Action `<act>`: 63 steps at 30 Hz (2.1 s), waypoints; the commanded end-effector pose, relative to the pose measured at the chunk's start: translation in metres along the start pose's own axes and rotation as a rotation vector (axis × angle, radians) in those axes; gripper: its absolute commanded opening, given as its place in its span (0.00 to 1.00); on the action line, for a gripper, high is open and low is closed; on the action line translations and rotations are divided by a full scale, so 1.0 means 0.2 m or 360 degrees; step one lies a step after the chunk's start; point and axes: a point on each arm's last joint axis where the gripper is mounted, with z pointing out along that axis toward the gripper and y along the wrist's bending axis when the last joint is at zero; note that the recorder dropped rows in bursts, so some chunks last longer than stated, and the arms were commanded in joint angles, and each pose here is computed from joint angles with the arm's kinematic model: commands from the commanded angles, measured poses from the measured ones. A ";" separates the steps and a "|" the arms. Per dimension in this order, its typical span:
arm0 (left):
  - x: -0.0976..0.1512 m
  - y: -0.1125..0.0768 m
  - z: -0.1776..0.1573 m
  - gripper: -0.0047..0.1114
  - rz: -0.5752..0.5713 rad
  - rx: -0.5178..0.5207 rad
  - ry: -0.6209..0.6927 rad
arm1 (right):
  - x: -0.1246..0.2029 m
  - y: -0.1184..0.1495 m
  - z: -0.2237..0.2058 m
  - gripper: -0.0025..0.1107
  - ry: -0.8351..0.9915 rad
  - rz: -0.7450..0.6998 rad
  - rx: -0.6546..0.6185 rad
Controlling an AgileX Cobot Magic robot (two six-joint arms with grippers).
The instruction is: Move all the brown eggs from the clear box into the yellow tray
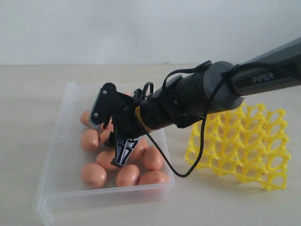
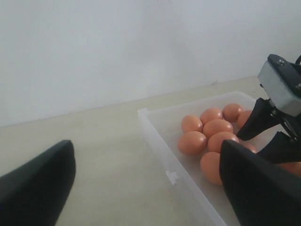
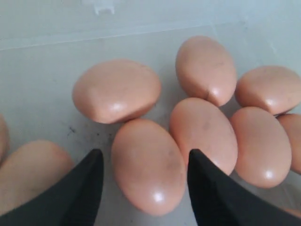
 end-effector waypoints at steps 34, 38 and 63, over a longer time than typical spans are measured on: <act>0.00 0.00 0.00 0.71 -0.0023 0.0000 -0.0011 | -0.05 -0.03 0.12 0.46 0.0031 0.0381 0.0195; 0.00 0.00 0.00 0.71 -0.0023 0.0000 -0.0011 | -0.07 0.01 0.12 0.45 -0.0008 0.0429 0.0078; 0.00 0.00 0.00 0.71 -0.0023 0.0000 -0.0011 | -0.13 -0.25 -0.26 0.54 0.0230 0.1048 0.0895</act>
